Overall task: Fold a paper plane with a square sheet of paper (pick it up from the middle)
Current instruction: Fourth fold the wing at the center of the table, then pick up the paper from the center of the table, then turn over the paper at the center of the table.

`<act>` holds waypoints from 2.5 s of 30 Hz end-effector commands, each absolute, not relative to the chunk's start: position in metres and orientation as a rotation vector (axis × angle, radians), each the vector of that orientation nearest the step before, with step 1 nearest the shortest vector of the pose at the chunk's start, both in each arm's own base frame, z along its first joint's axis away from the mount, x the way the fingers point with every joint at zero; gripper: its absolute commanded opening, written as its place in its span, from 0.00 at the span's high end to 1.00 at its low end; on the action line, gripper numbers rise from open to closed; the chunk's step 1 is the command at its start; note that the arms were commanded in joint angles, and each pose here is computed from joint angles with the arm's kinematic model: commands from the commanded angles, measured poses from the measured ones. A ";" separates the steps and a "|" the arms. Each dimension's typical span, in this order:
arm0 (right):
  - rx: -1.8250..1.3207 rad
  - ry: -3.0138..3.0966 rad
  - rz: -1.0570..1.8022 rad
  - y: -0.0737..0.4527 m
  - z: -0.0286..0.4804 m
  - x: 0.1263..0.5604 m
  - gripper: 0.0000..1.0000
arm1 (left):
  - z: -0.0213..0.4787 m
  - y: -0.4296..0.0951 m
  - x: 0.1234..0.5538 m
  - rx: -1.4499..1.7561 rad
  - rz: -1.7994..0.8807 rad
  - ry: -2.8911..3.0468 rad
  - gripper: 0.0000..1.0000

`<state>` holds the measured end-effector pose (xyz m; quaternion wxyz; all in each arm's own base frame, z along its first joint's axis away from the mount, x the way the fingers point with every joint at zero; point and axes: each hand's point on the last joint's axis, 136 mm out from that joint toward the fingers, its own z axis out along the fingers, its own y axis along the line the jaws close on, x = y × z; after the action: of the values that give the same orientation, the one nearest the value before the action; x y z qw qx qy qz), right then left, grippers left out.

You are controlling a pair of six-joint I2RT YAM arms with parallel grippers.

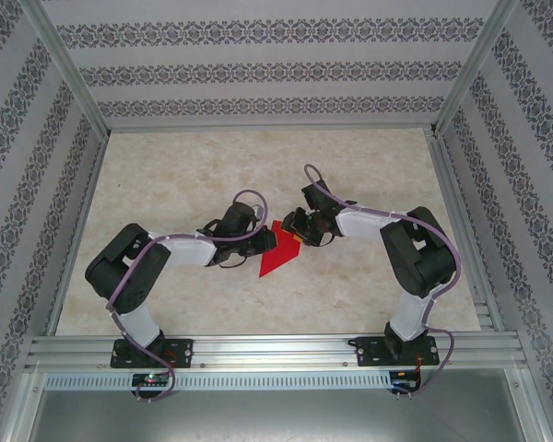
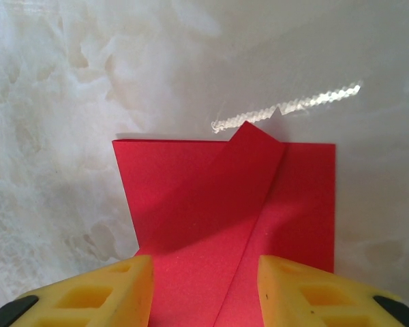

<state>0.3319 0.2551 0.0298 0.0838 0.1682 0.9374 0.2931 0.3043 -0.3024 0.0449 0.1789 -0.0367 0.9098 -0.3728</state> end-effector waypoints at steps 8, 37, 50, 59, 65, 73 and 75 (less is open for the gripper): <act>0.463 2.805 0.903 0.262 0.027 0.327 0.54 | 0.020 -0.279 0.306 -0.221 -0.838 2.647 0.93; 0.231 2.638 1.118 0.285 0.067 0.332 0.98 | 0.073 -0.260 0.305 -0.250 -0.966 2.551 0.66; -0.022 2.203 1.623 0.281 0.196 0.341 1.00 | 0.161 -0.272 0.280 -0.041 -1.471 2.282 0.10; -0.027 2.121 1.849 0.294 0.219 0.335 0.99 | 0.197 -0.284 0.286 -0.004 -1.641 2.088 0.12; -0.024 2.145 1.853 0.294 0.210 0.331 0.99 | 0.213 -0.279 0.298 -0.078 -1.660 1.971 0.40; -0.027 2.183 1.847 0.292 0.199 0.326 0.98 | 0.212 -0.276 0.302 -0.100 -1.636 1.948 0.76; -0.030 2.192 1.840 0.291 0.198 0.324 0.97 | 0.209 -0.275 0.302 -0.097 -1.617 1.965 0.84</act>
<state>0.3302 0.2901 0.2022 0.1435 0.0056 0.7585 0.6357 0.2972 -0.2780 0.1993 0.2665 -0.0452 0.7509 -0.6026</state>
